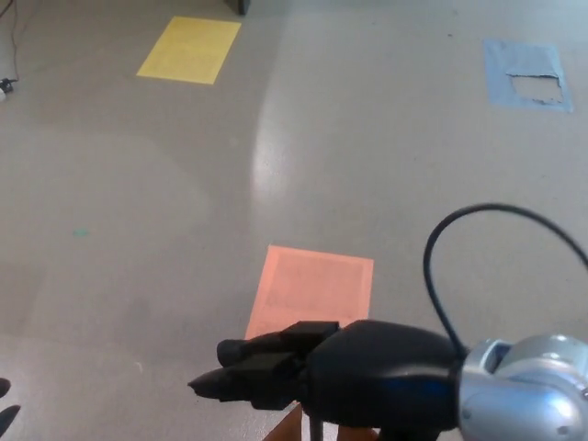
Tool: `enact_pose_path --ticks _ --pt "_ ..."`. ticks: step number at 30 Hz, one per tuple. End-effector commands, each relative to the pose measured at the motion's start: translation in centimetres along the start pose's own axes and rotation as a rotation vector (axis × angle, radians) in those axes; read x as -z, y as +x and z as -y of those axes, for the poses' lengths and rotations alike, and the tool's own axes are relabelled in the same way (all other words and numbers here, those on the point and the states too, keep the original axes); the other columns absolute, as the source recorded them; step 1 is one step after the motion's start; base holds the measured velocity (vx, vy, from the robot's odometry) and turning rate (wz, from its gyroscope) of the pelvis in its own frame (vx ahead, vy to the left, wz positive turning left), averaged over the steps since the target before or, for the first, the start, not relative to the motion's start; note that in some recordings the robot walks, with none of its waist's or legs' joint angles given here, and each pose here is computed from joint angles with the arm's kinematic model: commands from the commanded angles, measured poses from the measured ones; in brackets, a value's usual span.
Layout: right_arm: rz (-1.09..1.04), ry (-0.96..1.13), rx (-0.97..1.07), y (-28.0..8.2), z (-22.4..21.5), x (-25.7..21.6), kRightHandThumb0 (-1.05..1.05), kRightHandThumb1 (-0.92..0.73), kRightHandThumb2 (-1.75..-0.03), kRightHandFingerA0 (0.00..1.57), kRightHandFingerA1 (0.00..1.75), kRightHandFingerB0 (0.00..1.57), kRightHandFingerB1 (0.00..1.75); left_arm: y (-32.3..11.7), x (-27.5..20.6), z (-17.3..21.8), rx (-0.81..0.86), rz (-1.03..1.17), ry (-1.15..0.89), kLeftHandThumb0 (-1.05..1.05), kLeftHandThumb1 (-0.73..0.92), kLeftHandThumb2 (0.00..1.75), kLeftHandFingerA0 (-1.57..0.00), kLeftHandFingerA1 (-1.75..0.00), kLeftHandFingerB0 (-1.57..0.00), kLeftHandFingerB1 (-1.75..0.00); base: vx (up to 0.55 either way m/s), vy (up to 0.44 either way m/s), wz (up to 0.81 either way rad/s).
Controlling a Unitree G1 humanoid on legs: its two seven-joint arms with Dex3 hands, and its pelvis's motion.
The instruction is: An air pump is kept on top of a storage box on the floor and the robot uses its right hand to press down on the handle of the pump to compress it
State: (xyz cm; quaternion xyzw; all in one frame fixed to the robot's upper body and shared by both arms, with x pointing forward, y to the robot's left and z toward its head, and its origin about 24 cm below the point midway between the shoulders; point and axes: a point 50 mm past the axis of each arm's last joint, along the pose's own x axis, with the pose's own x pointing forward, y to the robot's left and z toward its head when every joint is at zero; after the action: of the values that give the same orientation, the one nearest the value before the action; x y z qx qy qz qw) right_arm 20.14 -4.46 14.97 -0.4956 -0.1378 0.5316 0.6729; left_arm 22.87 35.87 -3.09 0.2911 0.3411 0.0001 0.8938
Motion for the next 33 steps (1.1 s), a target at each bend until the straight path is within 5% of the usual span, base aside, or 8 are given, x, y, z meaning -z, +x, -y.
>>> enact_pose_path --ticks 1,2,6,31,32,33 --pt "-0.061 -0.019 0.017 1.1 -1.2 1.2 -0.65 -0.66 -0.60 0.00 0.16 0.00 0.12 -0.4 0.5 -0.6 0.002 -0.009 0.038 -0.67 0.87 0.66 -0.26 -0.34 -0.21 -0.30 0.00 0.000 0.00" --pt "-0.074 -0.015 0.021 1.4 -1.4 1.5 -0.70 -0.52 -0.87 0.00 0.18 0.00 0.16 -0.4 0.5 -0.6 0.003 -0.009 0.033 -0.68 0.86 0.66 -0.26 -0.34 -0.21 -0.30 0.00 0.000 0.00" --pt "-0.118 -0.002 0.045 2.8 -2.9 2.9 -0.71 -0.54 -0.88 0.00 0.20 0.00 0.17 -0.4 0.7 -0.4 0.007 -0.009 0.017 -0.67 0.86 0.66 -0.27 -0.34 -0.22 -0.30 0.00 0.000 0.00" --pt "-0.469 0.255 0.064 6.2 -14.2 12.2 -0.66 -0.56 -0.90 0.00 0.23 0.02 0.23 -0.3 0.3 -0.3 0.001 -0.001 0.035 -0.67 0.87 0.66 -0.29 -0.34 -0.24 -0.31 0.00 0.000 0.00" --pt "-0.494 0.277 0.057 6.3 -14.8 12.7 -0.62 -0.75 -0.65 0.01 0.22 0.02 0.23 -0.3 0.4 -0.3 -0.001 0.000 0.038 -0.68 0.88 0.67 -0.29 -0.34 -0.24 -0.31 0.00 0.000 0.00" --pt "-0.503 0.286 0.055 6.3 -15.1 12.9 -0.62 -0.75 -0.65 0.01 0.22 0.02 0.23 -0.3 0.4 -0.4 -0.001 0.000 0.040 -0.68 0.88 0.67 -0.29 -0.34 -0.24 -0.31 0.00 0.000 0.00"
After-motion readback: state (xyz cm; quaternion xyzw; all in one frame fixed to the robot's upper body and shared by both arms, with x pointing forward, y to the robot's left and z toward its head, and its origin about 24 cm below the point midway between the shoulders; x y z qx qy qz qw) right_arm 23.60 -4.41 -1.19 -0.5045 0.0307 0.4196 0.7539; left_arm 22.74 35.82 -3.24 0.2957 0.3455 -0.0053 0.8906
